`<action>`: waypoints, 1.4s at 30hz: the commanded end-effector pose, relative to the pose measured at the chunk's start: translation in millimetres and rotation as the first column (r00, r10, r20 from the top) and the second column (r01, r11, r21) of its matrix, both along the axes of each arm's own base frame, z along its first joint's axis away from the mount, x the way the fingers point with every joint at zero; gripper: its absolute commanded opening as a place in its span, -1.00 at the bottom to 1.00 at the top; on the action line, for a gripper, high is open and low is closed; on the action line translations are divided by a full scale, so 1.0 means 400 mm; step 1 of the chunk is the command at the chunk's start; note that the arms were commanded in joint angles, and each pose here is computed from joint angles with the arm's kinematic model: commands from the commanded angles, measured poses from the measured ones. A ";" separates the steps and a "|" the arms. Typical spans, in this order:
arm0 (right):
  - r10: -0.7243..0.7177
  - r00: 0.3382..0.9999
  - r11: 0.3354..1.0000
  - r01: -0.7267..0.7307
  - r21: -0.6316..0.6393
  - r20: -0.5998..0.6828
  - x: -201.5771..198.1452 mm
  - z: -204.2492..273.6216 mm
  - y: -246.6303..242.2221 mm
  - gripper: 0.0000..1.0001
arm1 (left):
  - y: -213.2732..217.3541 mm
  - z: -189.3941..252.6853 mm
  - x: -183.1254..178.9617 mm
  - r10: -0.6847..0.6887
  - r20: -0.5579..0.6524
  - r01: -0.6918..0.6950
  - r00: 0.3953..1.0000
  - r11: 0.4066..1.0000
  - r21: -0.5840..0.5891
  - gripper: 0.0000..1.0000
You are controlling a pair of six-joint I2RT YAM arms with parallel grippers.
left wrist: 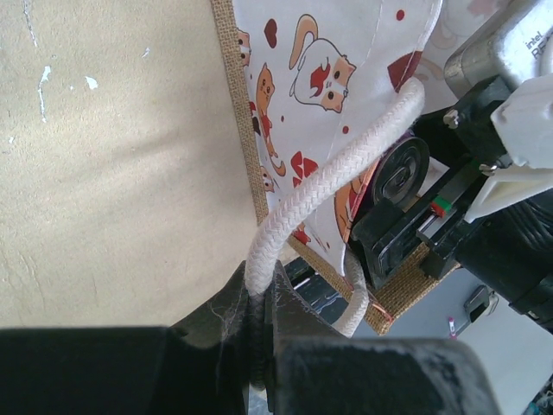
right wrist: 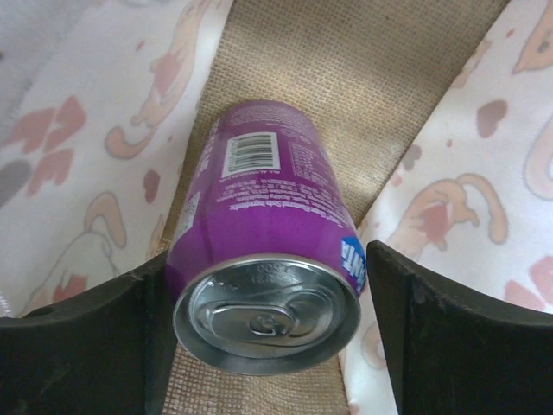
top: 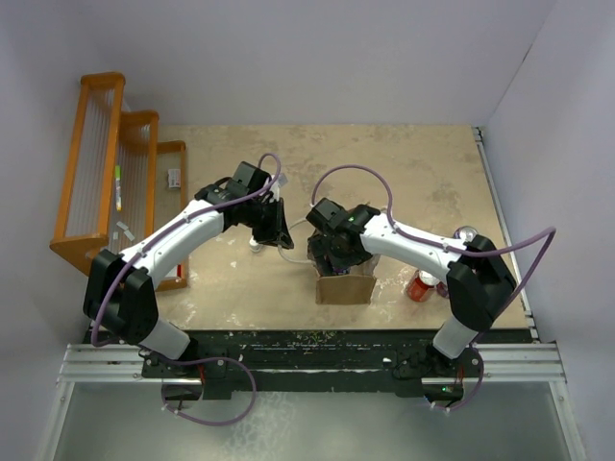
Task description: Take the beverage out of the canvas bag
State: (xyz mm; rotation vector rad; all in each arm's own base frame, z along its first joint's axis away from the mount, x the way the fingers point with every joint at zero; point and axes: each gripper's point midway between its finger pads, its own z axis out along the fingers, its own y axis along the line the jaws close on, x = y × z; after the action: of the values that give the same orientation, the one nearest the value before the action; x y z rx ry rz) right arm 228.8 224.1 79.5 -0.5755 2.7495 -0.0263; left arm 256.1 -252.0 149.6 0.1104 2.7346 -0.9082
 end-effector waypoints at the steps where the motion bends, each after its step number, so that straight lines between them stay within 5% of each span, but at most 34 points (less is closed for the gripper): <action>1: -0.005 1.000 1.000 0.005 0.024 0.000 0.000 0.003 0.017 0.56 | -0.018 0.036 0.030 -0.020 0.060 0.022 0.998 0.999 -0.035 -1.00; 8: 0.005 0.998 0.997 -0.010 0.078 0.062 0.040 0.079 0.056 -0.04 | -0.016 0.042 0.026 -0.019 0.061 0.022 0.998 0.999 -0.038 -1.00; 15: -0.027 0.972 0.974 -0.027 0.227 0.232 0.083 0.263 0.085 -1.00 | -0.010 0.050 0.024 -0.011 0.072 0.013 0.997 0.999 -0.034 -1.00; 31: -0.223 0.843 0.875 -0.049 0.481 0.490 0.102 0.543 0.041 -1.00 | -0.021 0.050 0.028 -0.012 0.062 0.015 0.998 0.999 -0.052 -1.00; 42: -0.480 0.446 0.873 0.152 0.464 0.755 0.143 0.786 -0.228 -1.00 | -0.022 0.048 0.025 -0.013 0.058 0.016 0.998 0.998 -0.054 -1.00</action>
State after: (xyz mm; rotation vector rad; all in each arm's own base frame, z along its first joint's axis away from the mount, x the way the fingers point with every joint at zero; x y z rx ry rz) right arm 271.8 186.4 309.0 -0.1780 2.0394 0.1628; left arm 255.3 -253.9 149.5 0.1133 2.7387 -0.9248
